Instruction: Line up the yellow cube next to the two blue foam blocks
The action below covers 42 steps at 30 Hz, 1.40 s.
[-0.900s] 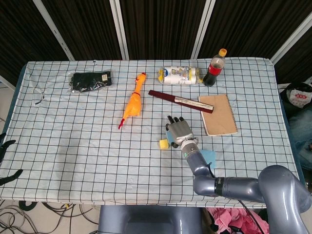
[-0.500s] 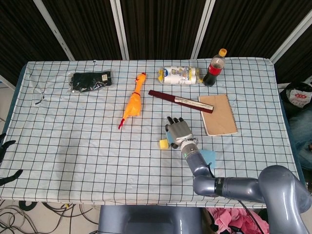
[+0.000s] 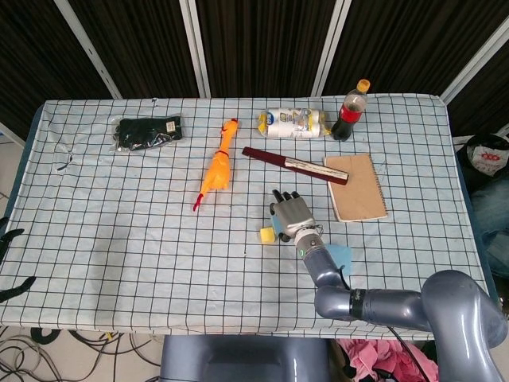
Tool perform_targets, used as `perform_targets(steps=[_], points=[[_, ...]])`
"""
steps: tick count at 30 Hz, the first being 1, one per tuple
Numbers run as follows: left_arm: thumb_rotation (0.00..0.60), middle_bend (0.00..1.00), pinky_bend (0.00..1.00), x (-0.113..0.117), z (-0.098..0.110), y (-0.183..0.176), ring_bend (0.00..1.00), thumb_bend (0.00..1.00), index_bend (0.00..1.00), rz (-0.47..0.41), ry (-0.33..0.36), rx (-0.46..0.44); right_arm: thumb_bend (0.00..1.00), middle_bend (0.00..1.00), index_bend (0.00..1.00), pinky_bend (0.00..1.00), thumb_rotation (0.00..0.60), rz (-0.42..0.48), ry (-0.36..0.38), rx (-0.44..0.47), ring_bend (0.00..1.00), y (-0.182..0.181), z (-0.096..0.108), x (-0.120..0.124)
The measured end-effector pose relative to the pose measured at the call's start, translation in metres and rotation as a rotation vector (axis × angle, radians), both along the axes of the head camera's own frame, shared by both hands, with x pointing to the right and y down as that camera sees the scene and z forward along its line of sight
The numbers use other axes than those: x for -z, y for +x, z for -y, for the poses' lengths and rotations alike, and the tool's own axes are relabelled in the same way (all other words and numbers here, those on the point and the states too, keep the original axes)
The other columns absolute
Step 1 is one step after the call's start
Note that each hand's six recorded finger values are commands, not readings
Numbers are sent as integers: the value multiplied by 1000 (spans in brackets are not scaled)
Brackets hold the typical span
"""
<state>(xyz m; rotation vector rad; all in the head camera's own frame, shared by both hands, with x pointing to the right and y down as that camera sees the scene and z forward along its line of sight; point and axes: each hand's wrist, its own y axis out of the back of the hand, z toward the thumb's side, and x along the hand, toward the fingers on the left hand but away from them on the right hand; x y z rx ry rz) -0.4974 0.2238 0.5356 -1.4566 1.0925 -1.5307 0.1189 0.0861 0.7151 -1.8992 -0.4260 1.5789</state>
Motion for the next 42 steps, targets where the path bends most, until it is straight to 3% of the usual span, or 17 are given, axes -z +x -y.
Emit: perform_targets(steps=[9,24,35,42], points=[[600,56,0,0,0,0,0,32,218,2,-1,2,267,0,363,99,600,-3,-6,8,83,0,-1,-2],[600,56,0,0,0,0,0,32,219,3,-1,2,360,0,543,100,600,22,-4,0,86,-2,1,1],[600,57,0,0,0,0,0,32,219,-1,-3,-1,364,0,555,99,600,43,-9,-57,86,4,12,21],[600,56,0,0,0,0,0,32,220,-1,-3,0,359,0,554,99,600,14,-32,-76,80,18,2,42]])
